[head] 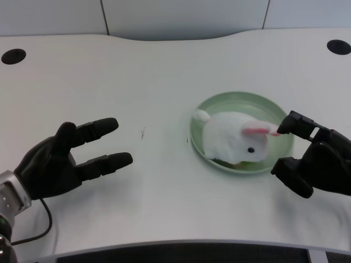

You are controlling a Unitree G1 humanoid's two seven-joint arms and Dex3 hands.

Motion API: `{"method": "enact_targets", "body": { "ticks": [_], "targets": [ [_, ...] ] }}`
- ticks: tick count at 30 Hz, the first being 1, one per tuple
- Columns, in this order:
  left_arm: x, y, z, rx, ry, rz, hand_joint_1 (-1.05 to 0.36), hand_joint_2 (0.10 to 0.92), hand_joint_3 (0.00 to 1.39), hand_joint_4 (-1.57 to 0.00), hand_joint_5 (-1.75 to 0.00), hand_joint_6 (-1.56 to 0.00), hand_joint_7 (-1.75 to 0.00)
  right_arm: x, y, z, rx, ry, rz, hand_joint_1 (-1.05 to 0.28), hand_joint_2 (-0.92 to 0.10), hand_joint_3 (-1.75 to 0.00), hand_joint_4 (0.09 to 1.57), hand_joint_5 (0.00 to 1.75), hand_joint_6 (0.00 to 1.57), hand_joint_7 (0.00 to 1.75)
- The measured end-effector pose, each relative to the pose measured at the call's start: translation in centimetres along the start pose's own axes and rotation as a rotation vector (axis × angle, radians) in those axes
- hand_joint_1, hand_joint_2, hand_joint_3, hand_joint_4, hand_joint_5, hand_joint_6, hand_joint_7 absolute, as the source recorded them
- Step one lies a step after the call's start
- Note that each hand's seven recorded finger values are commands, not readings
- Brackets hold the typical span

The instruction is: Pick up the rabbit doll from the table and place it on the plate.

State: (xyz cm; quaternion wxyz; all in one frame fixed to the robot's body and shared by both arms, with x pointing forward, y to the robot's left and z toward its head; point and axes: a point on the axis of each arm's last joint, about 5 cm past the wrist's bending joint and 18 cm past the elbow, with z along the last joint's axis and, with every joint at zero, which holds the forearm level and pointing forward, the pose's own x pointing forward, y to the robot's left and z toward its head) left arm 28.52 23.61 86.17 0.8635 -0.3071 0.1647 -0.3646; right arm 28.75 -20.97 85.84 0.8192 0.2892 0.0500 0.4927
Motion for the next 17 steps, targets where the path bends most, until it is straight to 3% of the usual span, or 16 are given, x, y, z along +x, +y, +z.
{"method": "enact_targets", "body": {
  "ticks": [5, 10, 12, 13, 15, 17],
  "targets": [
    [-0.15, 0.05, 0.13, -0.014, -0.005, 0.018, -0.85, 0.921, 0.38, -0.94, -0.24, -0.89, -0.05, 0.25, 0.05, -0.19, 0.01, -0.001, -0.005, -0.57, -0.89, 0.0, 1.04, 1.75, 0.88, 1.42],
    [-0.35, 0.12, 0.27, -0.014, -0.008, 0.023, -0.85, 0.921, 0.38, -0.92, -0.27, -0.89, -0.05, 0.31, 0.07, -0.24, 0.012, -0.002, -0.007, -0.6, -0.89, 0.0, 1.03, 1.75, 0.88, 1.36],
    [-0.36, 0.12, 0.23, -0.032, -0.002, 0.025, -0.84, 0.921, 0.36, -0.76, -0.59, -0.91, -0.03, 0.32, 0.07, -0.23, 0.011, -0.002, -0.006, -0.58, -0.89, 0.0, 1.03, 1.75, 0.89, 1.4],
    [-0.35, 0.11, 0.19, -0.045, 0.003, 0.026, -0.84, 0.921, 0.36, -0.72, -0.67, -0.92, -0.03, 0.32, 0.07, -0.22, 0.011, -0.002, -0.006, -0.58, -0.9, 0.0, 1.03, 1.75, 0.89, 1.41],
    [-0.26, 0.07, 0.18, -0.062, 0.02, 0.058, -0.79, 0.921, 0.42, -0.62, -1.0, -0.96, -0.05, 0.32, 0.07, -0.2, 0.008, -0.003, -0.007, -0.59, -0.89, 0.0, 1.02, 1.75, 0.89, 1.35],
    [-0.14, 0.02, 0.3, -0.055, 0.056, 0.137, -0.74, 0.921, 0.5, -0.55, -1.21, -0.99, -0.08, 0.35, 0.07, -0.18, 0.007, -0.003, -0.007, -0.6, -0.88, 0.0, 1.02, 1.75, 0.9, 1.32]
  ]
}}
